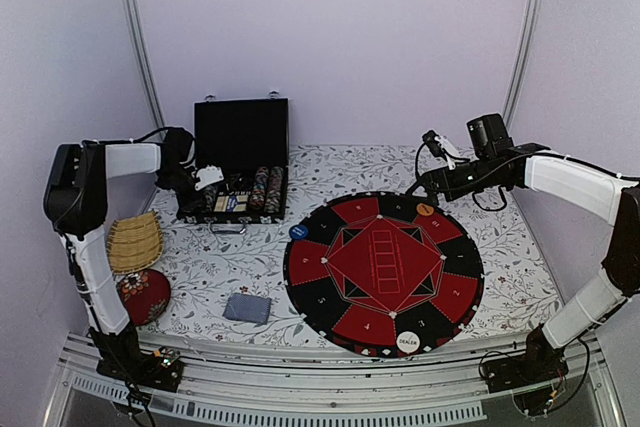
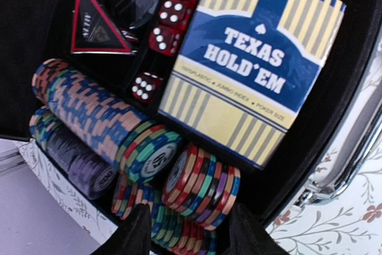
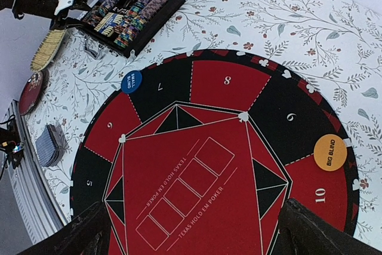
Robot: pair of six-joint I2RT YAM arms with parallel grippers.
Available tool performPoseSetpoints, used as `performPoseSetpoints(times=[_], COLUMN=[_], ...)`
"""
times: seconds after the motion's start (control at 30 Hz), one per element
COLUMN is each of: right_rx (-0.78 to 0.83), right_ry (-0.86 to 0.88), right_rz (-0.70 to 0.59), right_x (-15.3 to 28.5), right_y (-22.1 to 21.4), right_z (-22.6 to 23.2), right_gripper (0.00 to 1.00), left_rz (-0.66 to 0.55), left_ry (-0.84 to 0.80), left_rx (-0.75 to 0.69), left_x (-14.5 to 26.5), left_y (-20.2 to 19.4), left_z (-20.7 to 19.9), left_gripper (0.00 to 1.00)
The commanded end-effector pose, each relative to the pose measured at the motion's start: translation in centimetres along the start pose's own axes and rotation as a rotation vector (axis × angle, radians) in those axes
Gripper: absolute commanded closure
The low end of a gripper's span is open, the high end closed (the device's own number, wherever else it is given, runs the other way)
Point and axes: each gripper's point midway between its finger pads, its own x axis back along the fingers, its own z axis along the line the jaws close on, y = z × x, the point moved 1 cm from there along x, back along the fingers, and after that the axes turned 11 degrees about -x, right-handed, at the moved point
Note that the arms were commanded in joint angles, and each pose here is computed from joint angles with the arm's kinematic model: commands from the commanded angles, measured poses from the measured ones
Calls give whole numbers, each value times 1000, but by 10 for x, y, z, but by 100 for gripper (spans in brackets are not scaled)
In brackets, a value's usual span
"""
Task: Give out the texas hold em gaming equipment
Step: Pick up the pile of poker chips from the chip case.
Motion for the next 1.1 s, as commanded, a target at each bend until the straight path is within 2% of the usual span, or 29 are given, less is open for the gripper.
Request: performPoseSetpoints(times=[0.0,0.23,0.43,0.6,0.93,0.97,1.07], right_rx=[12,9,12,12,4,4,6], right_ry=[24,30,25,21,29,31,32], right_rz=[5,9,13,17,21,22,18], right_x=[0,1,3,2,0,0,2], right_y=[3,2,0,-1,-1,-1,0], right_z=[5,6,6,5,5,5,7], right_gripper=[0,0,0,0,0,0,0], left_rz=[3,-34,-34,-58,-48,-34,13], left_ry=[76,38,-96,-149,-186,-177,-139], left_rx=[-58,-58,-39,-29,-27,-29,-35], left_x=[15,7,-13,-16,-30,-32,-36], left_y=[5,10,7,11,9,7,1], left_z=[13,4,-23,-31,-38,-37,-30], left_gripper=[52,52,52,60,60,61,78])
